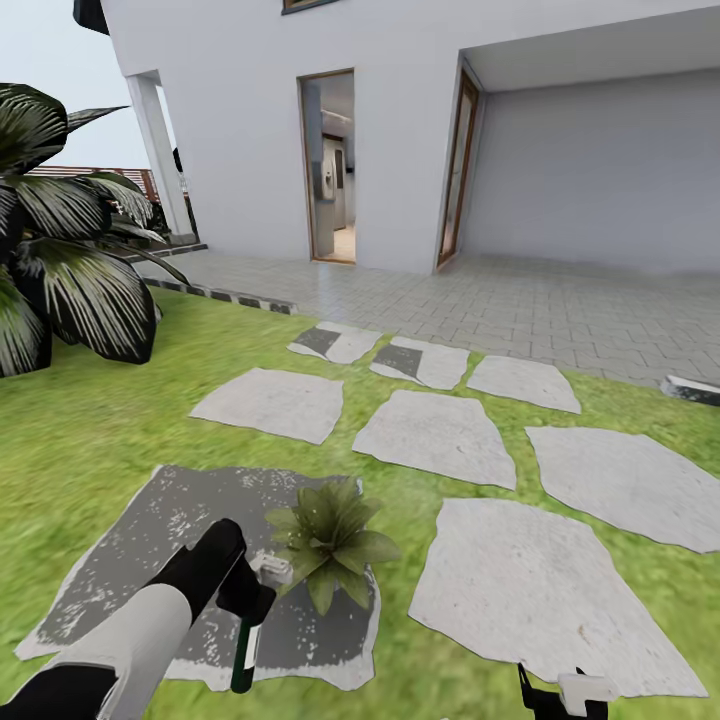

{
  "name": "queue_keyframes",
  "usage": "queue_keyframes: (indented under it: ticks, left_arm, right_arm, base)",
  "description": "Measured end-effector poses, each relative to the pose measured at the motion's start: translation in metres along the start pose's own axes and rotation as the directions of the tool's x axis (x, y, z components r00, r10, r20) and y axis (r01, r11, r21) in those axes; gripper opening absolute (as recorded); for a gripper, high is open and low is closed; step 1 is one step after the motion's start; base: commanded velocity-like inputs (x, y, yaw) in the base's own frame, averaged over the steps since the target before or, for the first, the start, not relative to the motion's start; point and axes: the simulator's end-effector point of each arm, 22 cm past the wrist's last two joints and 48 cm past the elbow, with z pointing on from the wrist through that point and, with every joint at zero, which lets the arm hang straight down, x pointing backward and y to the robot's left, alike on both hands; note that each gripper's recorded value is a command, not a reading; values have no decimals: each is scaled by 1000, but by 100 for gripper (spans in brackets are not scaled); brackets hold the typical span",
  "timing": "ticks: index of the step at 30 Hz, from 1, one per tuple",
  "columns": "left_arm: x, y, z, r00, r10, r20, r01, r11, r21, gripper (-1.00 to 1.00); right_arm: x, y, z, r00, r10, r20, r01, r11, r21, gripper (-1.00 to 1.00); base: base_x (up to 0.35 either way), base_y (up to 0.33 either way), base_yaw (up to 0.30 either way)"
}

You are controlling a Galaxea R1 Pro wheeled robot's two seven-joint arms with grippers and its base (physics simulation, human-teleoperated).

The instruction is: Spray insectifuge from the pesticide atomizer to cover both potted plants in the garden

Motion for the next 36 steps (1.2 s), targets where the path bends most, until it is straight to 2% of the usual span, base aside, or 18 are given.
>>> queue_keyframes:
  ticks: [12,26,34,36]
  left_arm:
    - [-16,-2,-11,1000,4,25,-4,1000,-2,-100]
    - [9,7,4,1000,-5,-15,5,1000,-11,-100]
    - [-1,0,-2,1000,1,-3,-1,1000,-7,-100]
    - [-13,-1,-9,1000,5,19,-5,1000,-8,-100]
  right_arm:
    - [0,0,0,1000,0,0,0,1000,0,100]
    - [0,0,0,1000,0,0,0,1000,0,100]
    - [0,0,0,1000,0,0,0,1000,0,100]
    - [0,0,0,1000,0,0,0,1000,0,100]
  base:
    - [89,60,0]
    - [-10,0,0]
    - [-138,0,0]
    - [-7,0,0]
